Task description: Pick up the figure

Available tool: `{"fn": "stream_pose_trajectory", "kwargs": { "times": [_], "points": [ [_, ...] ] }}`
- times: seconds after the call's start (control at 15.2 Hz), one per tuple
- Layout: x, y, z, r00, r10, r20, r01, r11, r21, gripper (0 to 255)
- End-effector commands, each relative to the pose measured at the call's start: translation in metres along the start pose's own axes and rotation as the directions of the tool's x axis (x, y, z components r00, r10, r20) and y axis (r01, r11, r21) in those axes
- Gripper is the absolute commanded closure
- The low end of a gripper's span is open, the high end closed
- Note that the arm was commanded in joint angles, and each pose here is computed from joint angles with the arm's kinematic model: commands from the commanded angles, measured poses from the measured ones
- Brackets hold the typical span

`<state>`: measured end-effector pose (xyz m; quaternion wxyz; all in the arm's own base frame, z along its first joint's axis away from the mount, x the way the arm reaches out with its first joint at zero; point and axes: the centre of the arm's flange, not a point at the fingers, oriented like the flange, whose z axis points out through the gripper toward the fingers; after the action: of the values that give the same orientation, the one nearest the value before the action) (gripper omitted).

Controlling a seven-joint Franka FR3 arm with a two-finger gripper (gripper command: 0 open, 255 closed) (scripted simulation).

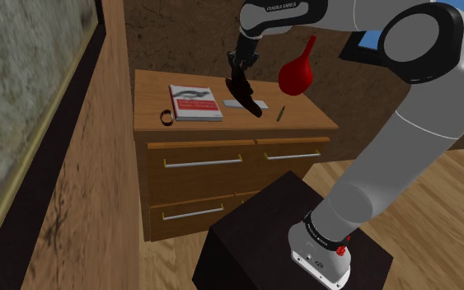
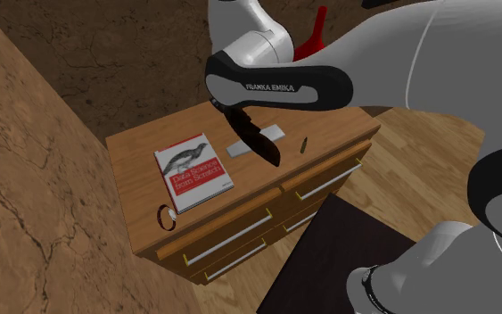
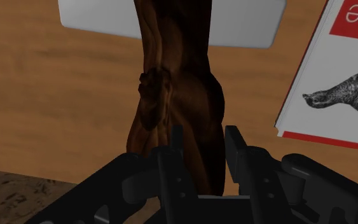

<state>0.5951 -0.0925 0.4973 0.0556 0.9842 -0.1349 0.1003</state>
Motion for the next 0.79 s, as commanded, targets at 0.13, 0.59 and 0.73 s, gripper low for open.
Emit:
{"fn": "stream_pose_trajectory", "kwargs": {
  "times": [0.13,0.59,0.73],
  "points": [
    [0.0,0.002,-0.005,1.0,0.0,0.0,0.0,1.0,0.0,255],
    [0.008,0.005,-0.041,1.0,0.0,0.0,0.0,1.0,0.0,255],
    [0.011,0.005,-0.051,1.0,0.0,0.0,0.0,1.0,0.0,255]
  ]
}}
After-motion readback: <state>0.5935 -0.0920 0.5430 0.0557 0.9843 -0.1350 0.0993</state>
